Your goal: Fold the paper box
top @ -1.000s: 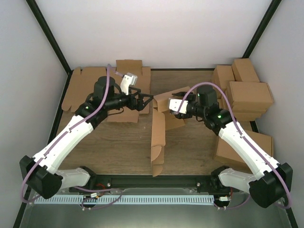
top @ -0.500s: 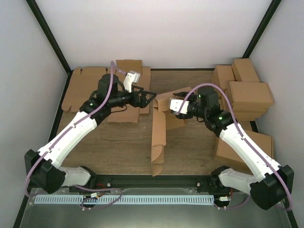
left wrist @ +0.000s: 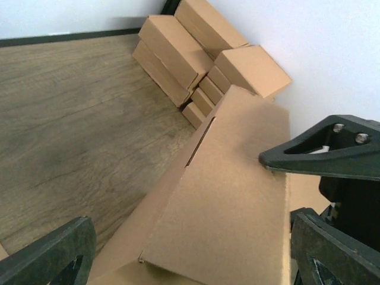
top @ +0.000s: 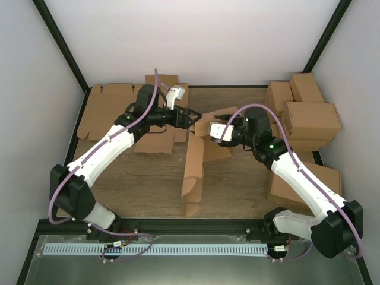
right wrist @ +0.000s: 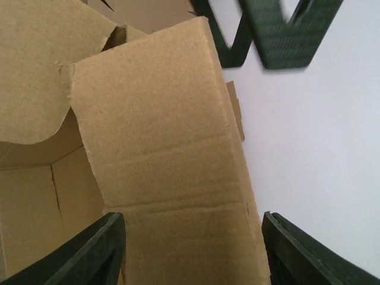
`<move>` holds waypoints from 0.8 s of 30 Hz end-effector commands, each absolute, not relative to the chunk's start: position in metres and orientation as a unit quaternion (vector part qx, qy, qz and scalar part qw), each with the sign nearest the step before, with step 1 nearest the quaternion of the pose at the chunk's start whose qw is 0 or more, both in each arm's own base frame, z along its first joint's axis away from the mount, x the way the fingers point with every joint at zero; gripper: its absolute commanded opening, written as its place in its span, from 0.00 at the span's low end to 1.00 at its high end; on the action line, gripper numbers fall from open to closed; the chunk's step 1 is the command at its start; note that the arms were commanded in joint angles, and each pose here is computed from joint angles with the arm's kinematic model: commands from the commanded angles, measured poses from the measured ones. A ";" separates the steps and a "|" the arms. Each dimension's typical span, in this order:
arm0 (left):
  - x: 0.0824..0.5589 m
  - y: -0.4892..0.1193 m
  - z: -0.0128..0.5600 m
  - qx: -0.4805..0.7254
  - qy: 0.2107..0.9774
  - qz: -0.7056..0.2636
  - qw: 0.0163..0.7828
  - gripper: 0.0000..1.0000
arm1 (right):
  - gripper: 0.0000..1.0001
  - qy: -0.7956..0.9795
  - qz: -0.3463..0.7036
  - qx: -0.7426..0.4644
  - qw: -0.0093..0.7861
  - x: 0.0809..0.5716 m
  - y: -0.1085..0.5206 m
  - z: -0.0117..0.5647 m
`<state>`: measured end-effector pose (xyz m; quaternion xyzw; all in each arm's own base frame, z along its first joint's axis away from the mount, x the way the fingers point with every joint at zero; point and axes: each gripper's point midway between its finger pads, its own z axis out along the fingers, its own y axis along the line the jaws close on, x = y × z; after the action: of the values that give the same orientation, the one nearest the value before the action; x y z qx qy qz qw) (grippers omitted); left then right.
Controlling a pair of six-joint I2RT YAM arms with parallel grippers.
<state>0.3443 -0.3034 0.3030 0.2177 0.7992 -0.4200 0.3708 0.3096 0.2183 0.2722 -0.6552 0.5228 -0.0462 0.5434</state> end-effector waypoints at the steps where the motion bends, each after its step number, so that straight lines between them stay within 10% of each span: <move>1: 0.351 -0.315 0.291 0.238 0.796 -0.433 0.349 0.92 | 0.63 0.538 -0.053 -0.663 0.517 0.312 0.219 0.249; 16: 0.352 -0.336 0.265 0.267 0.791 -0.468 0.289 0.86 | 0.53 0.536 -0.096 -0.621 0.564 0.329 0.218 0.271; 24: 0.351 -0.340 0.256 0.265 0.792 -0.477 0.273 0.83 | 0.66 0.518 -0.095 -0.631 0.569 0.323 0.229 0.266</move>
<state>0.3567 -0.3337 0.2751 0.2533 0.7860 -0.4754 0.3034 0.3246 0.2192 0.2693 -0.6267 0.5258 -0.0945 0.5674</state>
